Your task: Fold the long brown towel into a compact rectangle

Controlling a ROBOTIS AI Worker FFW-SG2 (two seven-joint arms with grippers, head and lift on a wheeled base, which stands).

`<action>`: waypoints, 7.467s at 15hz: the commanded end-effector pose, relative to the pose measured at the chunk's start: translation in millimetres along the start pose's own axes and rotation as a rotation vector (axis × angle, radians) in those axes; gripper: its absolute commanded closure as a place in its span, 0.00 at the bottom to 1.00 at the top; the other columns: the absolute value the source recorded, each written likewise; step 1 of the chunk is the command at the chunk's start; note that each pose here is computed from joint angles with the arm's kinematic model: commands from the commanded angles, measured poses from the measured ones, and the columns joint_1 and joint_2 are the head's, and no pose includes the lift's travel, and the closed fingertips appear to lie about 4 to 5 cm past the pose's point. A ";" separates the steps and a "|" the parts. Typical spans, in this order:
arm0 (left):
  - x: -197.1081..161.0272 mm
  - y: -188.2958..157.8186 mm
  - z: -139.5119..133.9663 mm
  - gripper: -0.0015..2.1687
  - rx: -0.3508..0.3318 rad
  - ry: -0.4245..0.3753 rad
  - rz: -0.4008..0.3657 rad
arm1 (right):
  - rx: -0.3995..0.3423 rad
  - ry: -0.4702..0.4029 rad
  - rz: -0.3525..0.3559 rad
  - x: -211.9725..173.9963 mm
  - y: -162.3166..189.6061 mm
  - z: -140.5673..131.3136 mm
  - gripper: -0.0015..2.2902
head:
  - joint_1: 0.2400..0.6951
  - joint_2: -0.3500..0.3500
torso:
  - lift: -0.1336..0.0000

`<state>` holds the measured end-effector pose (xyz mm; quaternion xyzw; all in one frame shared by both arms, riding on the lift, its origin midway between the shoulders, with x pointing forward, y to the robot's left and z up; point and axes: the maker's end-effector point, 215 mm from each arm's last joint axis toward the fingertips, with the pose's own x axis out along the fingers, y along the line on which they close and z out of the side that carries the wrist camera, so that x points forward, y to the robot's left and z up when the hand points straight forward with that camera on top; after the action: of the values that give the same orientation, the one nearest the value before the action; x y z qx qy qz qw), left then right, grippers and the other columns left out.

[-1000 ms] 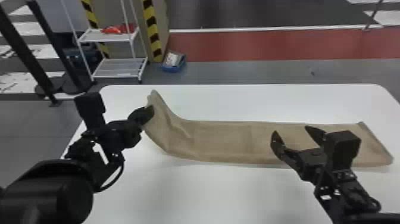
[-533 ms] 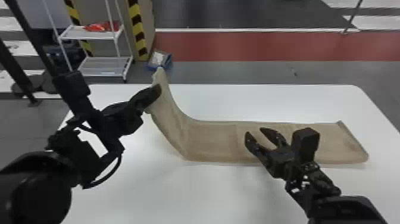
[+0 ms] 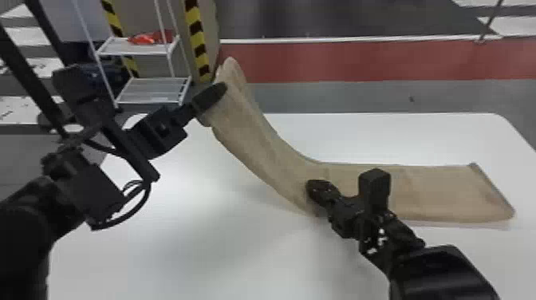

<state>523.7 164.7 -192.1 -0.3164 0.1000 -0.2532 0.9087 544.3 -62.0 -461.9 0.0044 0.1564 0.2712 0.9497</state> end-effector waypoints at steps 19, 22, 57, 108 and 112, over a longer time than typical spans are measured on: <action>93.1 -60.9 -156.1 0.80 0.251 0.100 0.133 | -0.076 -0.239 -0.517 -156.1 -147.5 92.3 0.04 | 0.97 0.30 | 0.09; 105.7 -81.0 -205.9 0.80 0.353 0.115 0.158 | -0.040 -0.237 -0.617 -178.4 -159.5 73.7 0.04 | 1.00 0.10 | 0.09; -48.6 46.4 -74.5 0.04 0.458 -0.421 0.423 | 0.184 0.094 -0.332 -109.6 -100.1 -28.9 0.30 | 1.00 0.45 | 0.09; -58.1 56.4 -78.2 0.04 0.466 -0.385 0.455 | 0.112 0.257 -0.459 -148.1 -208.5 44.3 0.61 | 1.00 0.32 | 0.09; -55.8 59.6 -82.3 0.04 0.468 -0.365 0.459 | 0.134 0.244 -0.497 -169.0 -228.7 65.1 0.61 | 1.00 0.30 | 0.09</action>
<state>470.9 191.8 -290.6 -0.1106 -0.0590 0.0027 0.9921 545.4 -330.8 -376.5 -0.0046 0.2847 0.0241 0.9583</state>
